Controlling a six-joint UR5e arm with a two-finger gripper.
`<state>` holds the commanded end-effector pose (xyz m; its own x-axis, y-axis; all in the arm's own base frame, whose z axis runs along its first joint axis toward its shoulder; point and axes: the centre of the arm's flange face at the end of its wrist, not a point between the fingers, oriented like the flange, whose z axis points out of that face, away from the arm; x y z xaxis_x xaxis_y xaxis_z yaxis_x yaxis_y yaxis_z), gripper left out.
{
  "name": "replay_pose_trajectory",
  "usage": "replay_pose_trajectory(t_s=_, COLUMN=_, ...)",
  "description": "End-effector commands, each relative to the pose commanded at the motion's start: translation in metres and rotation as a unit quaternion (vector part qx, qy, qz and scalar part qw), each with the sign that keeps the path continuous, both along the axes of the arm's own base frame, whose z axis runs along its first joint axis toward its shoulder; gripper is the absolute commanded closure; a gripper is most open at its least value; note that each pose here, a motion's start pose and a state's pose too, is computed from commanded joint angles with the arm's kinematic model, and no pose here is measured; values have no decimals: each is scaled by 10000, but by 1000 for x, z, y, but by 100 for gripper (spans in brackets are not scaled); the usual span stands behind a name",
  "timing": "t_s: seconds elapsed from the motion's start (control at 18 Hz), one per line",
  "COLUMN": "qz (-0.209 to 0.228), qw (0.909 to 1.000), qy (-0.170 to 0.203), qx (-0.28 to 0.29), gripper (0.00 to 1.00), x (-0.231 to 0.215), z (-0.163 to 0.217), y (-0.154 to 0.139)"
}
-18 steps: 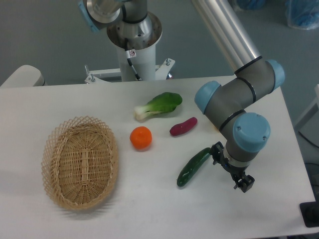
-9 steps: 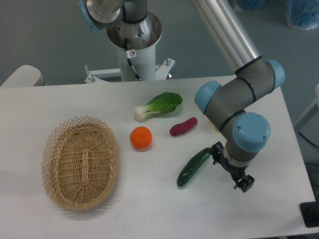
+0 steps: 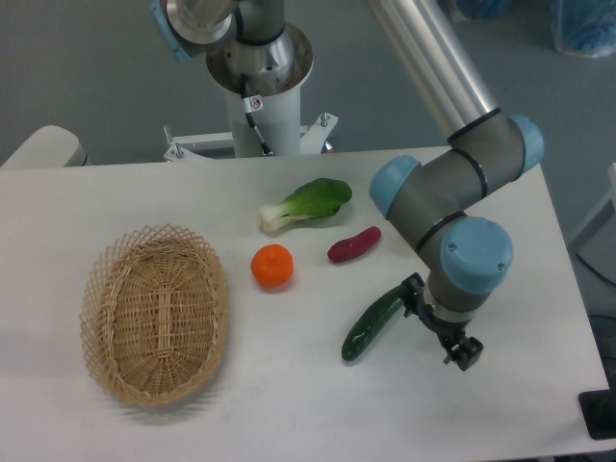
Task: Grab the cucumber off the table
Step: 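Lower the gripper down onto the green cucumber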
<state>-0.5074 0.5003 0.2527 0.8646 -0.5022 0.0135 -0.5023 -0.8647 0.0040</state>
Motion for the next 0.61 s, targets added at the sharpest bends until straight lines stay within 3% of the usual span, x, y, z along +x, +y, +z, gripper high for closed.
replay_pose_trajectory(t_s=0.61, qz=306, qw=9994, qy=-92, qx=-127, gripper=0, x=56, z=-43, y=16)
